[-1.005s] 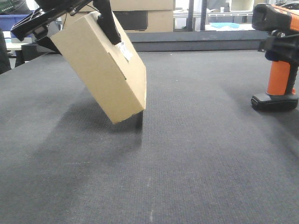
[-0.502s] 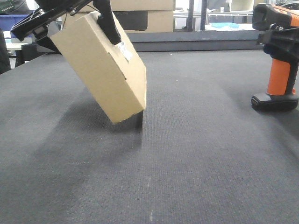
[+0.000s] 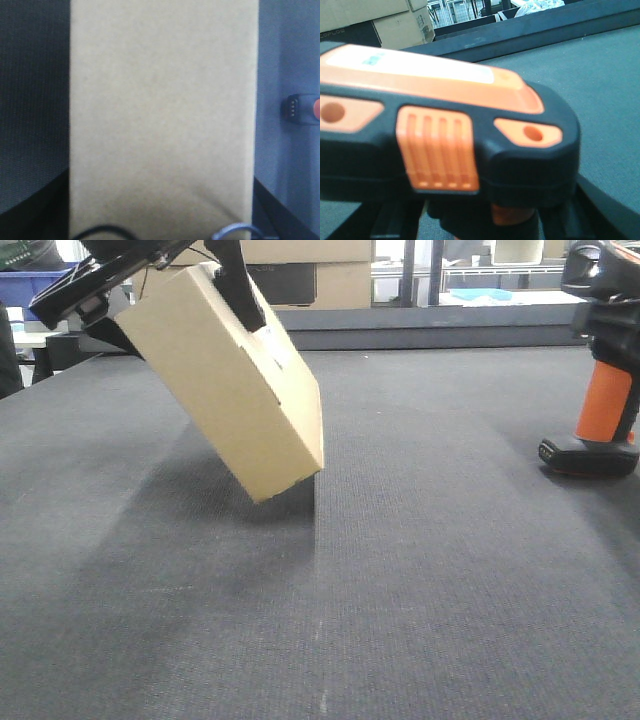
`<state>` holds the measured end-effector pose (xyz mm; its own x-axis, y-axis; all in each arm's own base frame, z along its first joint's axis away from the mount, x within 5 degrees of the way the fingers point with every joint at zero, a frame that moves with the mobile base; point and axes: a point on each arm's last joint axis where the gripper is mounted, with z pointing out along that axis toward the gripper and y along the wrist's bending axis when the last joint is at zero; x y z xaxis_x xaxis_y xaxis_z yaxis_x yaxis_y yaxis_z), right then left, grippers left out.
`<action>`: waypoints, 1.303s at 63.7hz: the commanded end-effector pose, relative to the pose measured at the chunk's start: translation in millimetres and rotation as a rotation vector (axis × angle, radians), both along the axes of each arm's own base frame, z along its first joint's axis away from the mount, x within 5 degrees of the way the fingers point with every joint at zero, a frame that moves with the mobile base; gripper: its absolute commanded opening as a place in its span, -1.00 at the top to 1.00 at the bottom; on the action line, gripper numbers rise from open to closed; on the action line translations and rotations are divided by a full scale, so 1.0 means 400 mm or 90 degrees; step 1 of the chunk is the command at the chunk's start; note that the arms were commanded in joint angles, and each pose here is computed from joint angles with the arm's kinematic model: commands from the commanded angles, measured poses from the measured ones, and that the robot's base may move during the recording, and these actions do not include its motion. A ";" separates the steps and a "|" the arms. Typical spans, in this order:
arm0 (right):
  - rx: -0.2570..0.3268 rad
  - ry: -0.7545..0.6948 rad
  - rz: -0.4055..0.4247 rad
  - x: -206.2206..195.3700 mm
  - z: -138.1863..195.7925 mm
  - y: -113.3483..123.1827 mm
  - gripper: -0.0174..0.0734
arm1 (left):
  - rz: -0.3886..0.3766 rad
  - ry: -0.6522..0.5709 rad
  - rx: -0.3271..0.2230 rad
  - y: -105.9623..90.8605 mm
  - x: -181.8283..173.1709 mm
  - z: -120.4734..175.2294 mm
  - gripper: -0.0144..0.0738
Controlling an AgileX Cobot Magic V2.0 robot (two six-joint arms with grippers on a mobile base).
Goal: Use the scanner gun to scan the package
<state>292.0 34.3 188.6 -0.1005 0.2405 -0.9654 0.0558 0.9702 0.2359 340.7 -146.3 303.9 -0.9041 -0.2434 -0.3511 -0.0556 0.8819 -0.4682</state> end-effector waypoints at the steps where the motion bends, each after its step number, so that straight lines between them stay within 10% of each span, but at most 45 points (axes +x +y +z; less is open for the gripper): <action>1: 0.002 -0.015 -0.004 0.004 0.008 0.000 0.96 | 0.002 -0.012 -0.016 -0.009 -0.001 0.012 0.93; 14: -0.058 -0.060 0.012 0.002 0.033 0.003 0.96 | 0.002 -0.012 -0.016 -0.009 -0.001 0.012 0.93; 37: -0.442 -0.088 0.024 0.010 0.119 0.006 0.96 | -0.003 0.003 -0.012 -0.009 -0.006 0.009 0.93; 43: -0.474 -0.078 0.012 0.013 0.121 0.001 0.96 | -0.003 0.004 -0.011 -0.009 -0.006 0.008 0.93; 57: -0.444 -0.077 0.004 0.013 0.121 -0.002 0.96 | -0.003 0.004 -0.011 -0.009 -0.006 0.008 0.93; 71: -0.134 -0.086 -0.020 0.016 0.113 -0.006 0.96 | -0.003 0.004 -0.011 -0.009 -0.006 0.008 0.93; 83: -0.044 -0.100 -0.033 0.030 0.084 -0.006 0.96 | -0.004 0.003 -0.011 -0.009 -0.006 0.009 0.93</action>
<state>300.4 32.8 215.0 -0.0443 0.0977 -0.9942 0.0670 0.9933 0.0947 339.4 -146.4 303.3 -0.9104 -0.2394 -0.3374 -0.0590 0.8824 -0.4668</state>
